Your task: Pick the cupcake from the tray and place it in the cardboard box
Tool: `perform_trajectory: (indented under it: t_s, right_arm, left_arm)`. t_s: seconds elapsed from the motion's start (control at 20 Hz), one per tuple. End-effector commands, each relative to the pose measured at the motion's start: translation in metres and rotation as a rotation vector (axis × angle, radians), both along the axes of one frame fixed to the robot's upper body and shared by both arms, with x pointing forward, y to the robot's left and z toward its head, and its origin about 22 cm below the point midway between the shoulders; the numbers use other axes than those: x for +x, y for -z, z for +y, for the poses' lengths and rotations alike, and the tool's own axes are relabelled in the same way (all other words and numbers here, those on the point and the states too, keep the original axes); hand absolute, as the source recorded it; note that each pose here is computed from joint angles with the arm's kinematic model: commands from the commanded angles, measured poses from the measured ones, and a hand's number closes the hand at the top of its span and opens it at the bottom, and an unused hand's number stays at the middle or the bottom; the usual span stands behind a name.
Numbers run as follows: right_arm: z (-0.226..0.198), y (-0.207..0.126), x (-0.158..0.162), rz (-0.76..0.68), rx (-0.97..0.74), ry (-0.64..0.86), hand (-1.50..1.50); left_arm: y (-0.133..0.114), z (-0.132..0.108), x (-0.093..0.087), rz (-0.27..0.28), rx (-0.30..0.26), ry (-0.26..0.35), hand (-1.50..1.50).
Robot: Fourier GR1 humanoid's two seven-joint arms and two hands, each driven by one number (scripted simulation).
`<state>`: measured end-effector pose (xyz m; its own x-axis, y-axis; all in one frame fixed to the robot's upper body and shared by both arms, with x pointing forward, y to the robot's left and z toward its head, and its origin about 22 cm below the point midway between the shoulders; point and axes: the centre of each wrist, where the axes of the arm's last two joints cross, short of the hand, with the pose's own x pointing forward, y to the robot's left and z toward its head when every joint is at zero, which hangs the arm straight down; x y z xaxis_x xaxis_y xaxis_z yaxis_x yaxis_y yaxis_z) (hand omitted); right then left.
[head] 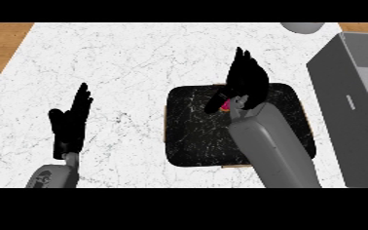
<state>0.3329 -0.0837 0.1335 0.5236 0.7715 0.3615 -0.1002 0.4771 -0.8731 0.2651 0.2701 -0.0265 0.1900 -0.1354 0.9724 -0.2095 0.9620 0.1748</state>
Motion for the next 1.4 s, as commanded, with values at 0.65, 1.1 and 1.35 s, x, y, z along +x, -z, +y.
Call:
perform_trajectory:
  t_s: [0.65, 1.1, 1.35]
  right_arm:
    - [0.006, 0.019, 0.027, 0.208, -0.069, 0.211, -1.5]
    - [0.007, 0.039, 0.028, 0.22, -0.08, 0.204, -1.5]
    - [0.008, 0.054, 0.024, 0.221, -0.067, 0.217, -1.5]
  left_arm:
    - [-0.009, -0.001, 0.007, -0.01, 0.009, -0.005, 0.0]
    - [-0.006, 0.019, 0.0, -0.014, 0.013, 0.003, 0.0]
    - [-0.005, 0.017, 0.002, 0.015, 0.009, -0.001, 0.0]
